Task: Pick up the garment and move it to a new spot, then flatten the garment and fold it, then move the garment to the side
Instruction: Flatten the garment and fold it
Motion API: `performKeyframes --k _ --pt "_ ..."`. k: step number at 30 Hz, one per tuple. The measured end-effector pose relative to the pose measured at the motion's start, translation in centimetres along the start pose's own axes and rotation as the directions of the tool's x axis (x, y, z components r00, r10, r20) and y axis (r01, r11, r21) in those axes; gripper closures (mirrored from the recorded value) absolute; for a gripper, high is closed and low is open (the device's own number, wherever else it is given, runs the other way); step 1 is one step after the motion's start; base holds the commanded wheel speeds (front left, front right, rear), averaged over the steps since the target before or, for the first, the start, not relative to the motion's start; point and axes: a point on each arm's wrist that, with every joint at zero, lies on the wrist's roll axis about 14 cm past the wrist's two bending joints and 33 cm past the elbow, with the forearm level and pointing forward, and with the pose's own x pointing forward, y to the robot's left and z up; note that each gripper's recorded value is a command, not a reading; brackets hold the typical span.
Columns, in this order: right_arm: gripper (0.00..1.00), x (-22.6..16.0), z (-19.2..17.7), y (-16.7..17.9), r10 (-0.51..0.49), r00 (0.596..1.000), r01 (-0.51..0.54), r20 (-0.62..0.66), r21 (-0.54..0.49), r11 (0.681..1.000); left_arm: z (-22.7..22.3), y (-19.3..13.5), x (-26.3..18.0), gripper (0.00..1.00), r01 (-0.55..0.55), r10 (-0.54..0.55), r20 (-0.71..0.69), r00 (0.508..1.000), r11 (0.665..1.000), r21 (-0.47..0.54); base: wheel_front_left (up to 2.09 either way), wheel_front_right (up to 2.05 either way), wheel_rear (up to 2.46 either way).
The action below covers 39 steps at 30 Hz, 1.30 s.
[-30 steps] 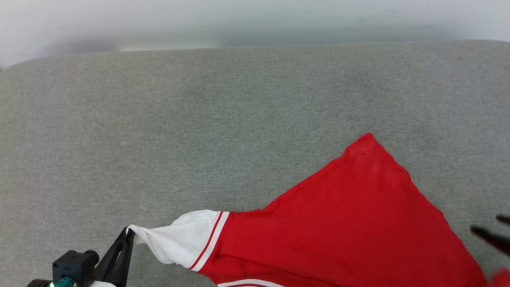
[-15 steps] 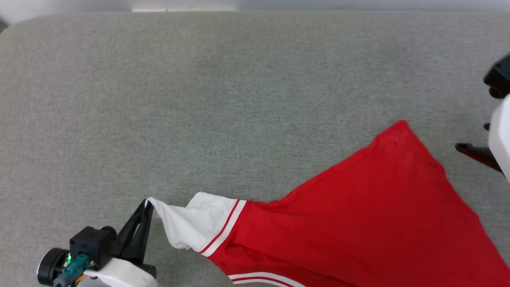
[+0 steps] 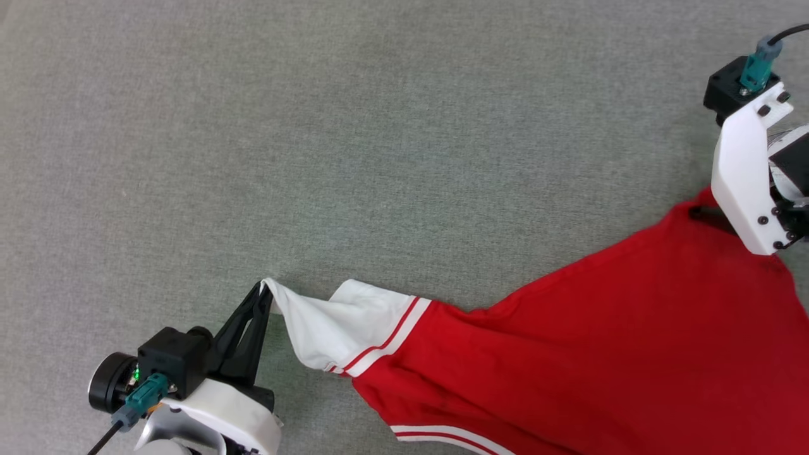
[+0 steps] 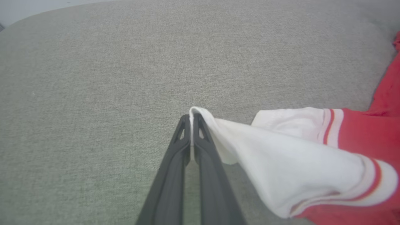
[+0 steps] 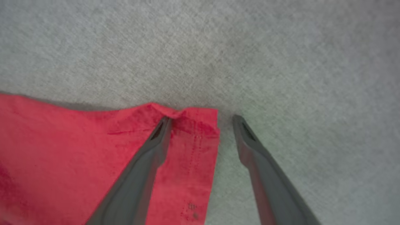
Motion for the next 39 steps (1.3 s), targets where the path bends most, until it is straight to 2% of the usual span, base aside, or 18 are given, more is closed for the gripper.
performKeyframes --k 6,7,15,18,21,26,31,39 --pt "0.00 2.0 -0.6 0.7 0.032 0.999 -0.032 -0.003 -0.025 0.999 -0.8 0.5 0.1 1.00 -0.021 0.021 -0.021 1.000 1.000 -0.004 0.00 0.00 0.00" --pt "1.00 1.9 -0.7 0.7 0.028 1.000 -0.028 0.008 -0.027 0.999 -0.8 0.4 0.1 1.00 -0.019 0.019 -0.021 1.000 1.000 -0.004 0.00 0.00 0.00" --pt "1.00 -1.2 -0.2 1.6 0.022 0.990 -0.015 0.139 -0.050 0.999 1.0 0.1 -0.5 1.00 -0.006 0.006 0.045 0.999 1.000 0.011 0.00 0.00 0.00" --pt "1.00 -3.8 1.1 2.0 0.009 0.968 0.007 0.252 -0.065 0.998 2.2 0.3 -1.0 1.00 -0.002 -0.001 0.080 0.997 0.999 0.034 0.00 0.00 0.00" --pt "1.00 -7.2 2.4 1.5 -0.030 0.924 0.062 0.381 -0.072 0.995 4.0 0.4 -1.3 1.00 0.007 -0.015 0.126 0.992 0.998 0.065 0.00 0.00 0.00" --pt "1.00 -12.6 4.0 0.5 -0.091 0.819 0.140 0.567 -0.044 0.989 9.3 -0.5 -0.7 1.00 0.044 -0.075 0.261 0.963 0.991 0.126 0.00 0.00 0.00" --pt "1.00 -18.4 5.8 -1.3 -0.166 0.670 0.227 0.723 0.013 0.974 15.9 -1.9 0.6 1.00 0.070 -0.161 0.388 0.908 0.969 0.238 0.00 0.00 0.00" --pt "1.00 -24.9 9.1 -4.5 -0.255 0.443 0.316 0.860 0.116 0.942 26.0 -4.3 3.3 1.00 0.067 -0.291 0.521 0.803 0.912 0.405 0.00 0.00 0.00"
